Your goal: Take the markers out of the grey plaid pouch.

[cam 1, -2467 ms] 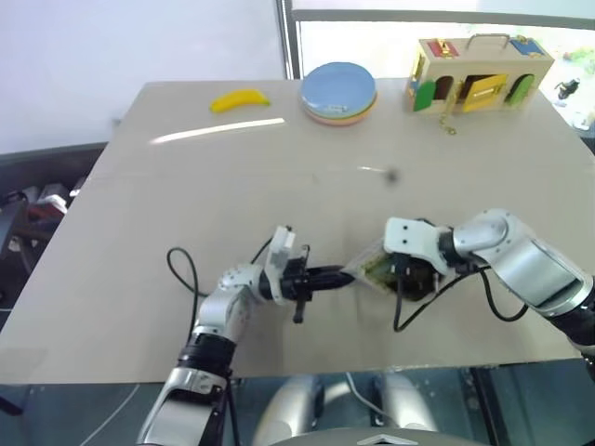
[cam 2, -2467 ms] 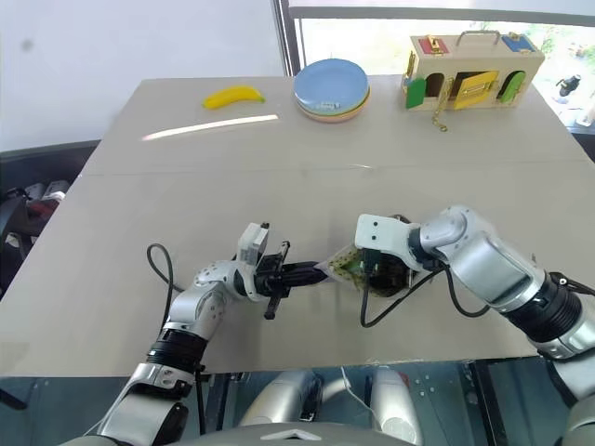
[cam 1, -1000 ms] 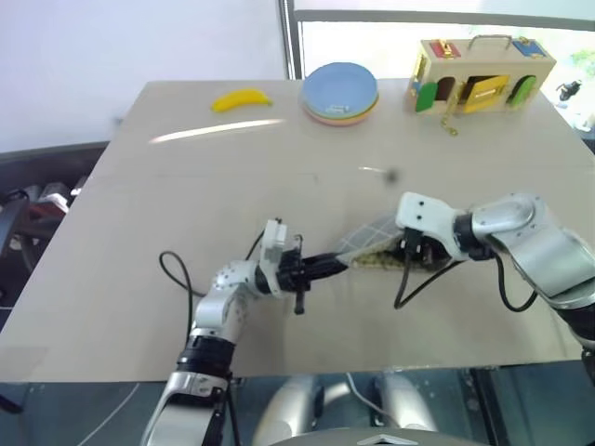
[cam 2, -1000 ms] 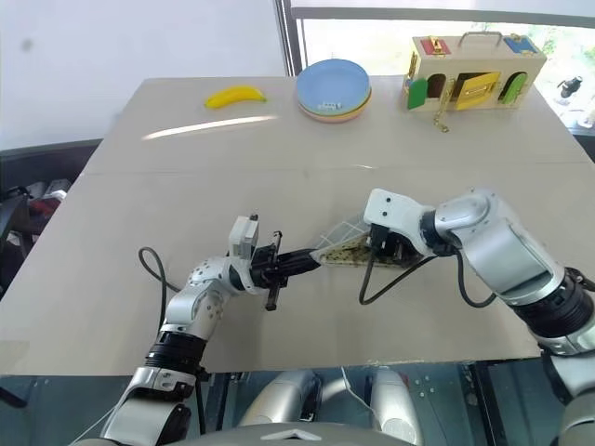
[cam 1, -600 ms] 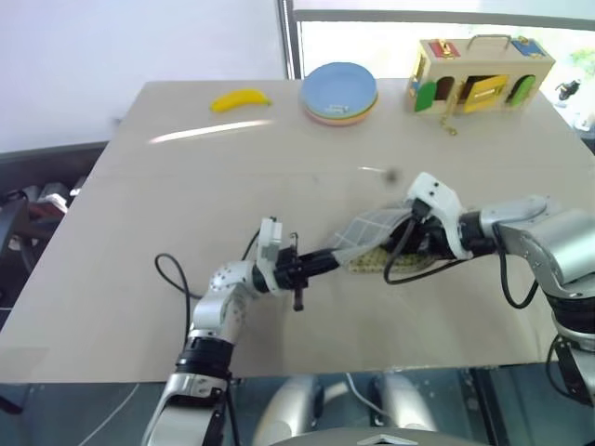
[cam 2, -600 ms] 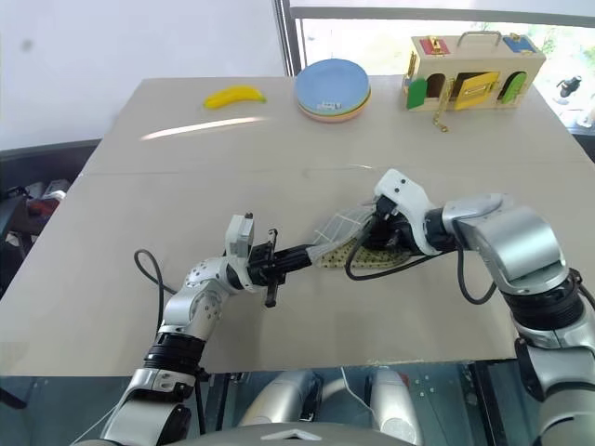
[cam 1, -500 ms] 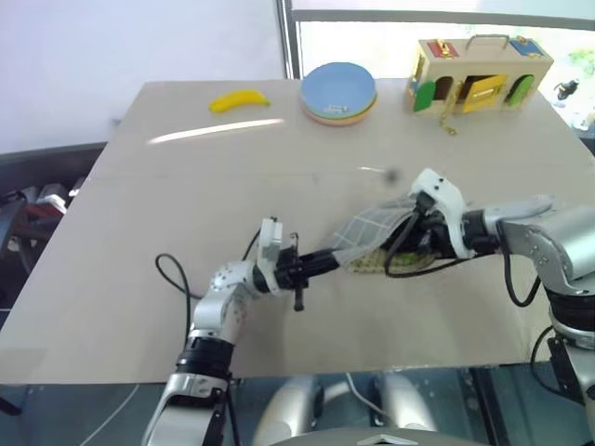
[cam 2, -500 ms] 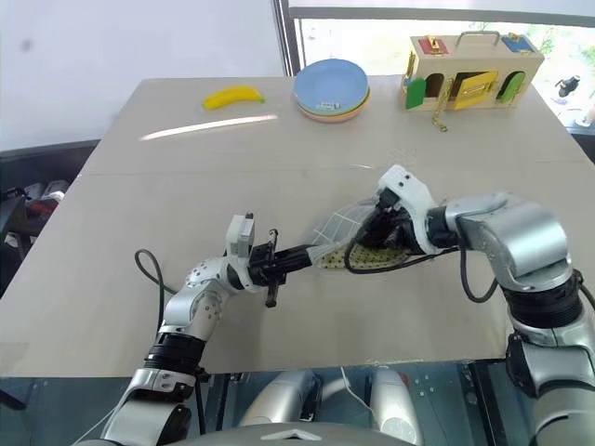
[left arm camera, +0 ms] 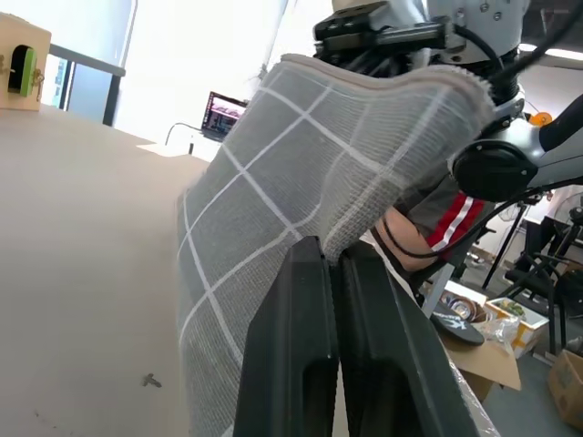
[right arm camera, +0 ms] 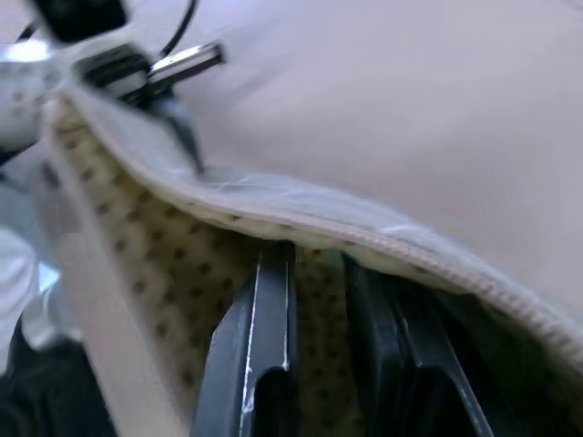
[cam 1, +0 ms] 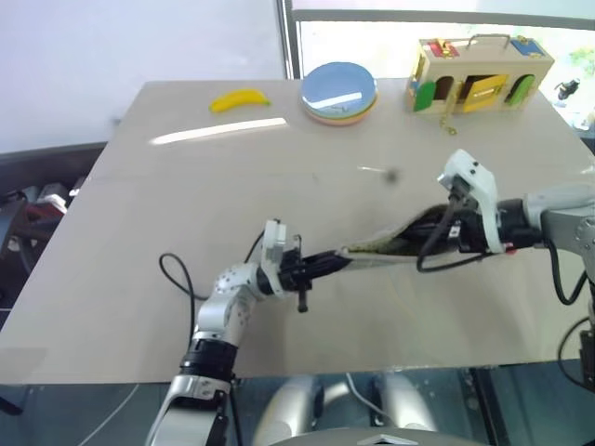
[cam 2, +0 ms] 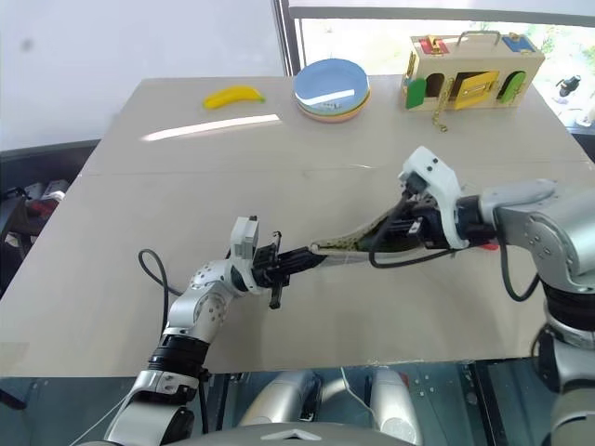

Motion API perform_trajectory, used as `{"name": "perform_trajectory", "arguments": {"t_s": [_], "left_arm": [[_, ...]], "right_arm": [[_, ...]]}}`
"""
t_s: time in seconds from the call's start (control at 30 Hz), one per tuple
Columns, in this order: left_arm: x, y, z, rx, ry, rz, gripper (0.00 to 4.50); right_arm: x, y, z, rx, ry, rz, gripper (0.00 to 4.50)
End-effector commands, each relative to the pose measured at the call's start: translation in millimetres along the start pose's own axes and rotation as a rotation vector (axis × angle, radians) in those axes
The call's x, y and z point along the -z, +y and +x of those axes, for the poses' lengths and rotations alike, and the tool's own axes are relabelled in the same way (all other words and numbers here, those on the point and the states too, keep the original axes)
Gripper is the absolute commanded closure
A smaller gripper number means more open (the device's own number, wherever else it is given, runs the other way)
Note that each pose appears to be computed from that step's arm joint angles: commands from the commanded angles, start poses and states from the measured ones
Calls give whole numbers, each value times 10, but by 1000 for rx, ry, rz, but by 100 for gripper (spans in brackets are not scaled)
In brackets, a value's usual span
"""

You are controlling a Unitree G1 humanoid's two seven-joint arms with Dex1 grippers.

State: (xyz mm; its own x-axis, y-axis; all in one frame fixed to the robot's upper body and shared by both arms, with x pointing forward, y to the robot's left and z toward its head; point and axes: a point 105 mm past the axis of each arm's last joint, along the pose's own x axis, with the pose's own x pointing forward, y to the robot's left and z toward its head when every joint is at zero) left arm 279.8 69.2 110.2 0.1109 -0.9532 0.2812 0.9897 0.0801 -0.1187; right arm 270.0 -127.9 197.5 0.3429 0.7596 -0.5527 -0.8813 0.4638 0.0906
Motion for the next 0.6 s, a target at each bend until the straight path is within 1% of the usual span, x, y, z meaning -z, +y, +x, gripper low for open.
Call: {"name": "perform_trajectory", "arguments": {"t_s": [0.03,0.17,0.27,0.3,0.33,0.4,0.43,0.53,0.6], "left_arm": [[-45,20,-30,-12,-10,19,450],[-40,19,-33,-14,-11,16,450],[-25,18,-16,-9,-10,8,450],[-21,18,-9,-8,-9,6,450],[-23,21,2,-6,-11,3,450],[-28,27,20,-4,-14,-2,450],[-28,28,25,-3,-15,-4,450],[-22,31,30,-1,-15,-8,450],[-11,36,40,-1,-17,-14,450]], "right_arm": [[-40,-17,-77,30,-2,-73,365],[111,-171,-25,120,88,-164,365],[183,-285,79,168,125,-232,365],[209,-328,104,188,142,-262,299],[224,-393,134,220,150,-276,293],[229,-499,175,268,152,-283,199],[225,-533,182,285,156,-298,166],[205,-583,208,314,172,-379,166],[229,-575,243,302,197,-424,166]]}}
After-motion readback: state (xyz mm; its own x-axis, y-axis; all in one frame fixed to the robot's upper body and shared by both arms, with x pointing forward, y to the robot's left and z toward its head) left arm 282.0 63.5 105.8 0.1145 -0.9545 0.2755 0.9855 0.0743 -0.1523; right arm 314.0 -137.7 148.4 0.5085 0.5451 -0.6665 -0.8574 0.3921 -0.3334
